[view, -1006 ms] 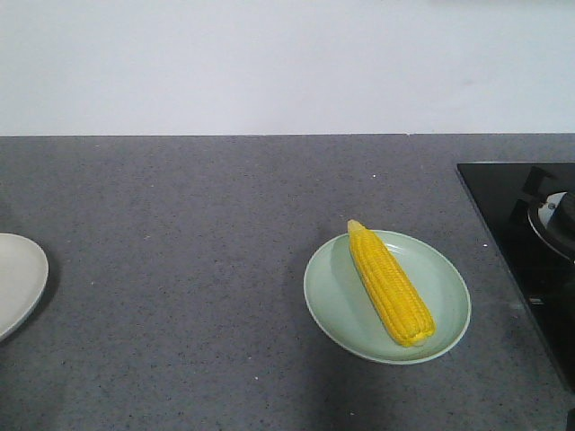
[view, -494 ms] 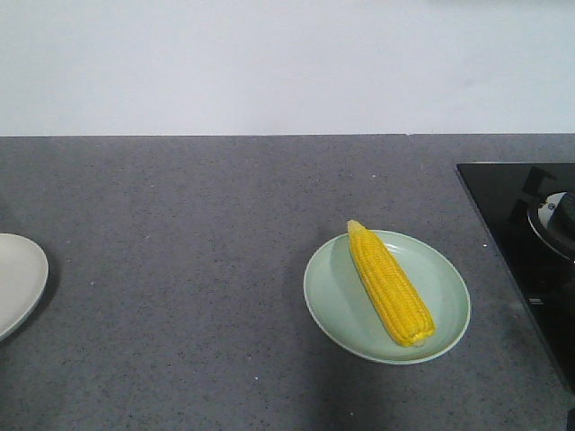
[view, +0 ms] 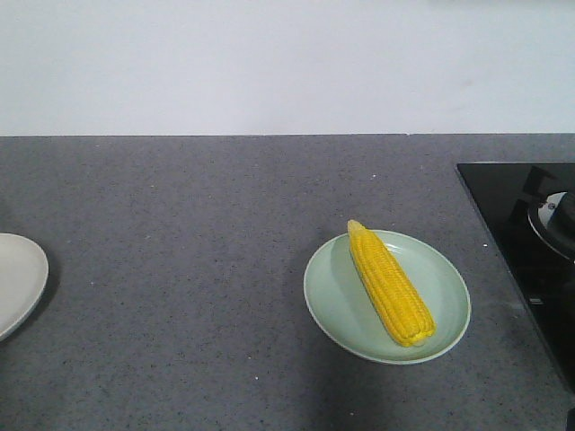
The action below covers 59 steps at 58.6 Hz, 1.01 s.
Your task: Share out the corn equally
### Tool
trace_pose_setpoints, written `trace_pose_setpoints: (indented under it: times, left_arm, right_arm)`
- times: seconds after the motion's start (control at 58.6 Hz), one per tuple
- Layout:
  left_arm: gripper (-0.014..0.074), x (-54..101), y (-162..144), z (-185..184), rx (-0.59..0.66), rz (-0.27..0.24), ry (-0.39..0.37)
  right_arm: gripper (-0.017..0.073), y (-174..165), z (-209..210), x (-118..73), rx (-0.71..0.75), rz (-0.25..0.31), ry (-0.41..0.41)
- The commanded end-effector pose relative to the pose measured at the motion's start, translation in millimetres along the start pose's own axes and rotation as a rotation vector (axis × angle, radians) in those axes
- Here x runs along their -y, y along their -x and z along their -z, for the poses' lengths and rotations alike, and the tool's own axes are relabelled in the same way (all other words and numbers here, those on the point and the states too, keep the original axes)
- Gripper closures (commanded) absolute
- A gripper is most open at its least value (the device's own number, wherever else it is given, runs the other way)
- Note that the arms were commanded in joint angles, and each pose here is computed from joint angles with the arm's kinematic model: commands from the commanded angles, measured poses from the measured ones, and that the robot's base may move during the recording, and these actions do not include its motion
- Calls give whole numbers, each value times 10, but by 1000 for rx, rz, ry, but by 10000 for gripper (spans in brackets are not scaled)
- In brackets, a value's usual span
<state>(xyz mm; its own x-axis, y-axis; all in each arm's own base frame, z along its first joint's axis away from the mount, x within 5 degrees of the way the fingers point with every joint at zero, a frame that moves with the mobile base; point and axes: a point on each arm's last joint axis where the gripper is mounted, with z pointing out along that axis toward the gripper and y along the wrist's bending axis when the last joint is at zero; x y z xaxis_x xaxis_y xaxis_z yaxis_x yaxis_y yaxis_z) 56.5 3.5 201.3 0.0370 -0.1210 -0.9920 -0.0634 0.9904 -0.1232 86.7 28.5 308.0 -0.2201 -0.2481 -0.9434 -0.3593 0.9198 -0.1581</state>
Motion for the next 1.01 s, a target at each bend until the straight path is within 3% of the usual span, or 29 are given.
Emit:
trace_pose_setpoints:
  times: [0.0, 0.989]
  left_arm:
    - [601, -4, 38, 10, 73, 10, -3]
    - [600, -4, 37, 10, 73, 10, -3]
  right_arm:
    - [565, 133, 21, 46, 85, -7, -40]
    - [565, 133, 21, 46, 85, -7, -40]
